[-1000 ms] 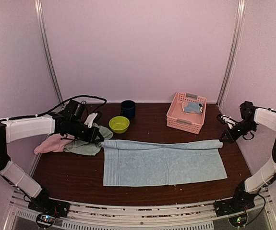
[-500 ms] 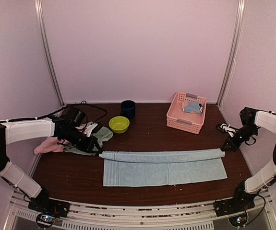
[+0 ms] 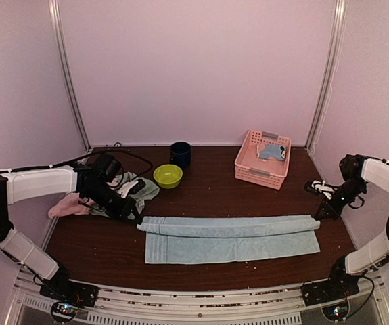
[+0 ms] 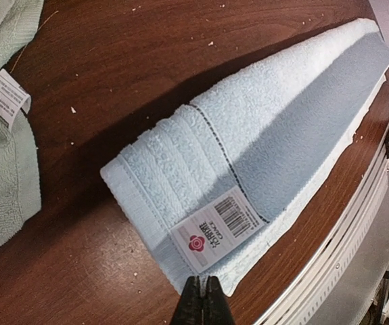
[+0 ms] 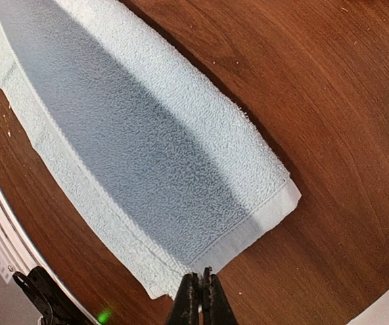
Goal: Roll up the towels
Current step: Fold the towel at the center of the board.
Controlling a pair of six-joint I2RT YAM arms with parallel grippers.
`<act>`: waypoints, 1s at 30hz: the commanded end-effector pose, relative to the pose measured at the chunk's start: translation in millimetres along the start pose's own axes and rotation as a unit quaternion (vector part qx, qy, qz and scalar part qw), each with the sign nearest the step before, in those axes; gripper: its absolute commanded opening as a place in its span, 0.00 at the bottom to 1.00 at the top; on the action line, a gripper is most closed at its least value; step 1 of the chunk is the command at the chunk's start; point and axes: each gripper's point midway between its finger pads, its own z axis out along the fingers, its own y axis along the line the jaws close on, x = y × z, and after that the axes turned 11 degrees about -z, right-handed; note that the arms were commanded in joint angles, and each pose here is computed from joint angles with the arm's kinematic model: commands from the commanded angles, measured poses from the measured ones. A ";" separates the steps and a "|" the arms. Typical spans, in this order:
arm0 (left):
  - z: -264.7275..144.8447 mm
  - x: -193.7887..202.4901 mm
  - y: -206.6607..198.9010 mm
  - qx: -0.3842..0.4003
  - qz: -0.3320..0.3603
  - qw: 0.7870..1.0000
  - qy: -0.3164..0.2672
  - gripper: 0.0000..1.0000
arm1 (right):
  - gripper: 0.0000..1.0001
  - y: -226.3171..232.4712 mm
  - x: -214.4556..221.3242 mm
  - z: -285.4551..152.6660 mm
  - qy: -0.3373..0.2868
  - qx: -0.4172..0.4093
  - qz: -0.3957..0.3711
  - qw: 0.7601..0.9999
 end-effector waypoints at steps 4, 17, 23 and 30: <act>0.2 7.8 -10.4 0.015 0.020 0.999 0.021 0.00 | 0.00 8.0 11.4 -4.1 0.025 -0.005 -0.023 0.999; 24.7 38.3 -7.6 0.003 0.031 0.996 0.086 0.00 | 0.00 19.1 27.1 6.2 0.049 -0.034 -0.045 0.997; 26.6 44.4 -3.7 -0.001 0.032 0.995 0.092 0.00 | 0.00 29.5 37.3 11.1 0.062 -0.054 -0.059 0.995; 22.6 44.5 -11.3 0.015 0.038 0.995 0.089 0.00 | 0.00 37.4 37.9 5.4 0.061 -0.061 -0.074 0.994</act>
